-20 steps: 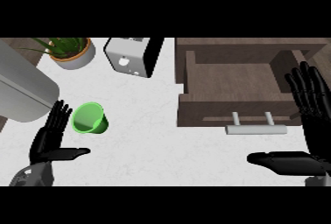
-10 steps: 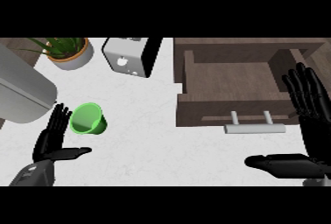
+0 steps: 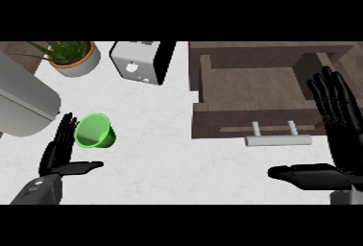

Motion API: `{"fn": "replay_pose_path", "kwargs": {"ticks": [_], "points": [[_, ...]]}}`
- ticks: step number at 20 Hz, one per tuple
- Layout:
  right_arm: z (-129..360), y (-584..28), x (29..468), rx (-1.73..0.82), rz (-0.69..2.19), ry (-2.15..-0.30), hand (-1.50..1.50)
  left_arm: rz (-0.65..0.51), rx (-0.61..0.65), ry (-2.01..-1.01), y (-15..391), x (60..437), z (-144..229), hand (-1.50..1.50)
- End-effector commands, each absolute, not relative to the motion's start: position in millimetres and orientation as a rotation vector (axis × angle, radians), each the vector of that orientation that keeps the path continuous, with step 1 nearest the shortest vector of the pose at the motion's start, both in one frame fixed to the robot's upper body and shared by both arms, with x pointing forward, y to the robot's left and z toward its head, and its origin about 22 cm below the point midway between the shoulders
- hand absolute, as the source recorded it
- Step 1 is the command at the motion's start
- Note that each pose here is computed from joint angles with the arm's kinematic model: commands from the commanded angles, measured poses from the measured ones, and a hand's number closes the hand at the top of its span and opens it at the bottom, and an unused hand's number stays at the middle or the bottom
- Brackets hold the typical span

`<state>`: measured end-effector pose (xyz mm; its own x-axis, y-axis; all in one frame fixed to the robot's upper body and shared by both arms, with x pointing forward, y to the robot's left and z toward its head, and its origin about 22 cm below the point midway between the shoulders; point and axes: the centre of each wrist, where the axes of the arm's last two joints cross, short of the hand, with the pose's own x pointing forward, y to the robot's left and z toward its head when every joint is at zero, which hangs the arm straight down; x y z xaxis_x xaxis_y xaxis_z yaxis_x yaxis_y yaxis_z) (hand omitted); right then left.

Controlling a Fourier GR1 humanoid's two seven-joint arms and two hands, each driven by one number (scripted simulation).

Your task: Pick up the cup, place it into the drawer and close the drawer

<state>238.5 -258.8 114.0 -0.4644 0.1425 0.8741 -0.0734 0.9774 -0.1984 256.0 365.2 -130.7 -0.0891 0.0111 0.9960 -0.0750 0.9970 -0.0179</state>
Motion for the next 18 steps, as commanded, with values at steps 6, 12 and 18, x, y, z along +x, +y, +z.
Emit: {"fn": "replay_pose_path", "kwargs": {"ticks": [6,12,18], "points": [[118.1,-256.9,222.8,-0.025,0.247,-2.022,-1.5,0.114,-0.063,-1.731,350.6,261.9,-133.8,-1.5],[116.5,-254.3,231.2,-0.033,0.251,-2.028,-1.5,0.123,-0.153,-1.761,344.6,275.9,-126.3,-1.5],[123.6,-249.7,229.6,-0.016,0.263,-2.015,-1.5,0.151,-0.265,-1.779,338.2,273.3,-130.5,-1.5]]}}
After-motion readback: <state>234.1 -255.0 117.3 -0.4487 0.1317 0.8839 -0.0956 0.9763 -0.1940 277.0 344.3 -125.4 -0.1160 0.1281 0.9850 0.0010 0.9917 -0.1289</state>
